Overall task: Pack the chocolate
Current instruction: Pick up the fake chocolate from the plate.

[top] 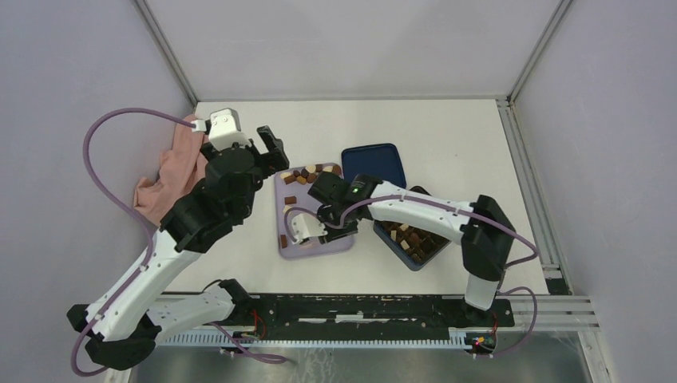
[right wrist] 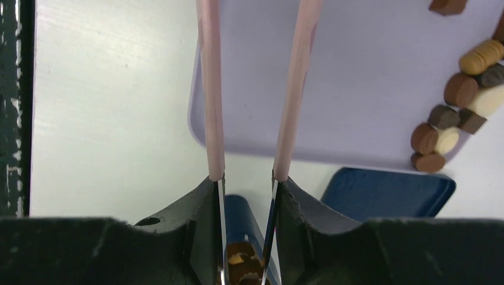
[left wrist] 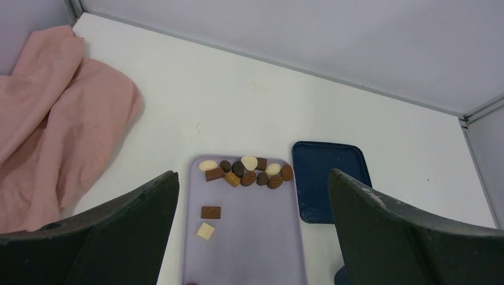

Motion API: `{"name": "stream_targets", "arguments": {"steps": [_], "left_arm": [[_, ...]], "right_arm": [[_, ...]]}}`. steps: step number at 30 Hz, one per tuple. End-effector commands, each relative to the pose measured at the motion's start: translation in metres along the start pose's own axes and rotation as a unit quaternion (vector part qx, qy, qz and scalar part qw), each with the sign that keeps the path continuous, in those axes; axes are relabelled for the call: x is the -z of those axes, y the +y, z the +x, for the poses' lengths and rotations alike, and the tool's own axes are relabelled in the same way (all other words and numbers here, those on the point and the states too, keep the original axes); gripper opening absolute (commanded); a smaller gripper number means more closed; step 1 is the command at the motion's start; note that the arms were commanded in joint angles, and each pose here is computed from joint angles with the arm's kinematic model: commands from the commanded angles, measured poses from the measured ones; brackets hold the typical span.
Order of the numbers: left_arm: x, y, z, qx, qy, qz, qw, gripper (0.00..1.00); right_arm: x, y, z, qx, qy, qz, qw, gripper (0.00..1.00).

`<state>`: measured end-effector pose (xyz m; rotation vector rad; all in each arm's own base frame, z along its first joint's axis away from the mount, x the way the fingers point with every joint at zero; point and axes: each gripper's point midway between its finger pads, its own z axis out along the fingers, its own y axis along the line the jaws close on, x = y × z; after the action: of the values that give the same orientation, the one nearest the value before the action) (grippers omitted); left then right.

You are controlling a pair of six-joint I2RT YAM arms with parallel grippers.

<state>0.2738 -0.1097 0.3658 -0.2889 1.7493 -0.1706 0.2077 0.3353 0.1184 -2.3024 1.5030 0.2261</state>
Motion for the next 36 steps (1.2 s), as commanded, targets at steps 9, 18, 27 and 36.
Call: {"name": "stream_targets", "arguments": {"steps": [9, 18, 27, 36], "left_arm": [[0.014, 0.027, -0.02, 0.008, -0.036, -0.036, 0.999, 1.0], [0.012, 0.028, -0.02, -0.007, -0.037, -0.039, 0.999, 1.0], [0.014, 0.031, -0.019, -0.001, -0.037, -0.04, 0.999, 1.0], [0.013, 0.03, -0.017, 0.005, -0.035, -0.04, 0.999, 1.0]], "right_arm": [[-0.049, -0.027, -0.02, -0.034, 0.057, 0.02, 0.998, 0.4], [-0.068, -0.03, -0.017, -0.04, 0.077, 0.026, 0.996, 0.43], [-0.077, -0.035, -0.022, -0.047, 0.074, 0.025, 0.996, 0.44], [-0.082, -0.036, -0.027, -0.053, 0.067, 0.017, 0.996, 0.44]]}}
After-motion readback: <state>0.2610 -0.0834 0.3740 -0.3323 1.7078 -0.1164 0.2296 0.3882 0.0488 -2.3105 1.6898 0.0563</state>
